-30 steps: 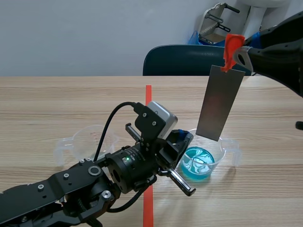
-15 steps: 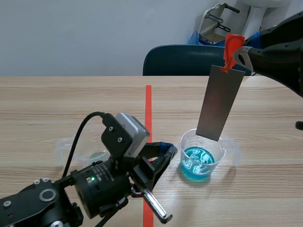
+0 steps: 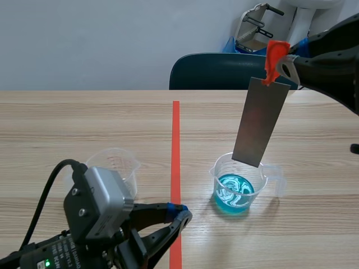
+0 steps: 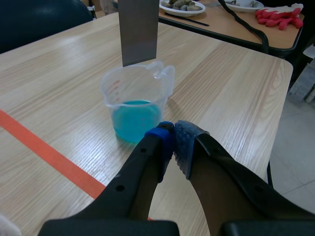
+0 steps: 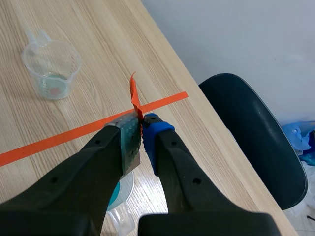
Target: Do the redox reaction experiment
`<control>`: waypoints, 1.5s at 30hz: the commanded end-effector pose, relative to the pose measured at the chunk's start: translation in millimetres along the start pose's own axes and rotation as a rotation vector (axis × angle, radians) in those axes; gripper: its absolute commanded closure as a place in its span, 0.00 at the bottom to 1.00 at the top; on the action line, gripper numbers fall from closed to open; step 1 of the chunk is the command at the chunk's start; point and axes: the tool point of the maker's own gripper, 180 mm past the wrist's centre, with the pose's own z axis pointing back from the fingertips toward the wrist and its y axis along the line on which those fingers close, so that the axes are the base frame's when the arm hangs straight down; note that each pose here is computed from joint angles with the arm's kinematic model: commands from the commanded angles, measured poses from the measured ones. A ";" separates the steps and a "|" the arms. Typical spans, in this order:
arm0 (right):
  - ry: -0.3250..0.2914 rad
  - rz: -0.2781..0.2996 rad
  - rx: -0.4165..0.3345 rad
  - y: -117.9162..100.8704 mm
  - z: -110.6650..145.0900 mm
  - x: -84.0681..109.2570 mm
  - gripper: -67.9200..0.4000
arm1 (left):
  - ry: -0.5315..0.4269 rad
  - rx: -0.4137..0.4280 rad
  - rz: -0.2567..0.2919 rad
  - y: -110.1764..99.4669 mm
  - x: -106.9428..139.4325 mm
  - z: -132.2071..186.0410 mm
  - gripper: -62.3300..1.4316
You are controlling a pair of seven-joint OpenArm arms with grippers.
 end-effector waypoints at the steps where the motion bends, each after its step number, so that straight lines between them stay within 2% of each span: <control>1: -0.020 0.024 0.002 -2.6 1.3 7.4 0.98 | -0.046 0.006 0.007 0.6 12.5 1.4 0.93; 9: -0.020 0.024 0.002 -2.6 1.3 7.4 0.98 | -0.043 0.002 -0.004 0.5 15.7 15.1 0.92; 15: -0.020 0.024 0.002 -2.6 1.3 7.4 0.98 | -0.036 0.004 -0.006 2.1 14.4 16.3 0.76; 18: -0.020 0.024 0.002 -2.6 1.3 7.4 0.98 | -0.033 0.004 -0.006 2.4 14.0 16.3 0.61; 22: -0.020 0.024 0.002 -2.6 1.3 7.4 0.98 | -0.034 0.011 0.010 3.7 14.2 16.3 0.28; 24: -0.020 0.024 0.002 -2.6 1.3 7.4 0.98 | -0.036 0.021 0.028 5.8 14.4 16.4 0.15; 29: -0.020 0.024 0.002 -2.6 1.3 7.4 0.98 | -0.036 0.022 0.031 5.9 14.4 16.4 0.01; 45: -0.020 0.024 0.002 -2.6 1.3 7.4 0.98 | -0.036 0.021 0.026 5.8 14.6 16.3 0.00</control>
